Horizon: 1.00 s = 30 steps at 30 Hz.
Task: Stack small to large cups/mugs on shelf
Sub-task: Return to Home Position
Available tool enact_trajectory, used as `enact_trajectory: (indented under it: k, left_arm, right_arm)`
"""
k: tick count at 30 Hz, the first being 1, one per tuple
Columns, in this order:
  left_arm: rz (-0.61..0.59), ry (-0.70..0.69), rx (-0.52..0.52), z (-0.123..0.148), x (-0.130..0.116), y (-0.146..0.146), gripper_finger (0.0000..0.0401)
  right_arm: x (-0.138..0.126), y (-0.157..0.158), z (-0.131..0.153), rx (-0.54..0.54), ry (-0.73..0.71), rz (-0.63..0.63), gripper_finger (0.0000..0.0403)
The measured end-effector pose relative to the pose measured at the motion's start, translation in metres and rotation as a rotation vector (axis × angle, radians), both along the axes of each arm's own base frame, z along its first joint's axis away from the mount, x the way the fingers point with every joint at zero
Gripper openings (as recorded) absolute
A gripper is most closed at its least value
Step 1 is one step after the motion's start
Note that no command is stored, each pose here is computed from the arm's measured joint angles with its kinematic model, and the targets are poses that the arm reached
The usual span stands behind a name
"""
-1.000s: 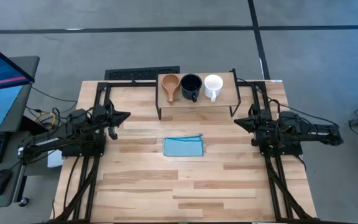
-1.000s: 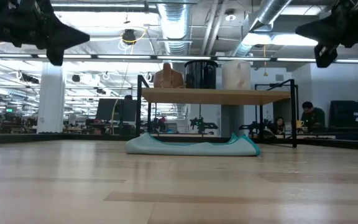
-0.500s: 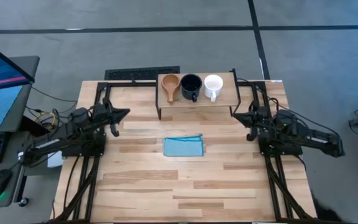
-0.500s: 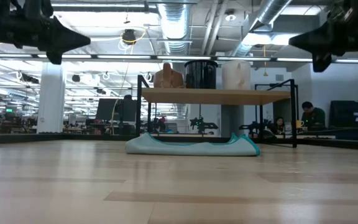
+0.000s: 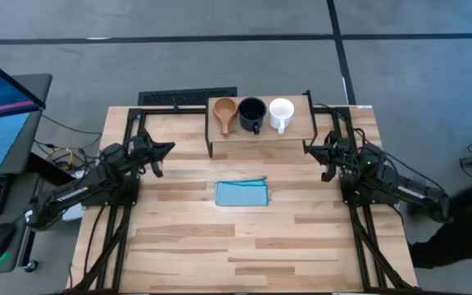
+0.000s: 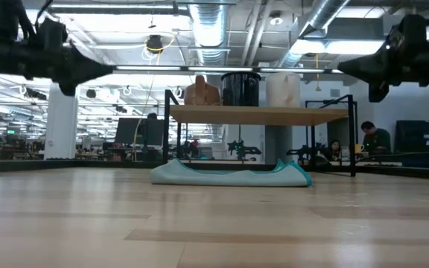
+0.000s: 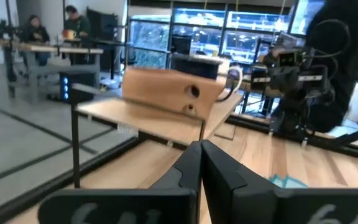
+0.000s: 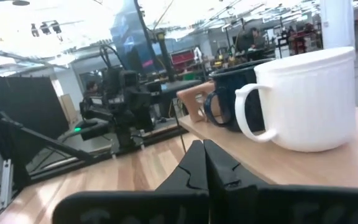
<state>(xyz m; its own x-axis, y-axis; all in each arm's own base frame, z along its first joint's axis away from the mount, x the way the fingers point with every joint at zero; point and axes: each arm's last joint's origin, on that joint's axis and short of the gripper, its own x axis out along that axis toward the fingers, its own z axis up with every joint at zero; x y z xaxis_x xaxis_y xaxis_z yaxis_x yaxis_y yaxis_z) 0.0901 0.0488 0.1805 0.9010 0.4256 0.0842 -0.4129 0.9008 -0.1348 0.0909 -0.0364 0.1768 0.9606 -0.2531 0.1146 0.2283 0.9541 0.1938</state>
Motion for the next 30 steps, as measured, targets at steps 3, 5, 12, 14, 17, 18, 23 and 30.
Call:
enact_trajectory:
  k: [3,5,12,14,17,18,23,30]
  left_arm:
    - [-0.005,-0.014,-0.016,-0.004,0.0,0.002,0.0]
    - [-0.01,-0.013,-0.013,-0.004,-0.001,0.003,0.0]
    - [0.028,-0.01,-0.008,-0.004,-0.005,0.008,0.0]
    - [0.025,-0.021,-0.012,-0.003,-0.005,0.008,0.0]
    - [0.011,-0.04,0.0,-0.001,-0.006,0.009,0.0]
    - [0.012,-0.041,0.001,0.0,-0.007,0.009,0.0]
    - [0.032,-0.075,0.035,0.004,-0.011,0.007,0.0]
    - [0.014,-0.054,0.012,0.001,-0.013,0.007,0.0]
  right_arm:
    - [-0.001,-0.002,0.001,-0.003,-0.009,0.011,0.0001]
    - [-0.002,-0.003,0.002,0.003,-0.017,0.009,0.0001]
    - [-0.003,-0.006,0.001,0.008,-0.008,-0.022,0.0004]
    - [-0.003,-0.006,0.001,0.008,-0.008,-0.023,0.0005]
    - [-0.003,-0.006,0.001,0.006,-0.007,-0.004,0.0004]
    - [-0.003,-0.006,0.001,0.007,-0.007,-0.003,0.0004]
    - [-0.003,-0.006,0.002,-0.004,-0.024,0.0,0.0005]
    - [-0.004,-0.005,0.004,-0.023,-0.041,-0.001,0.0005]
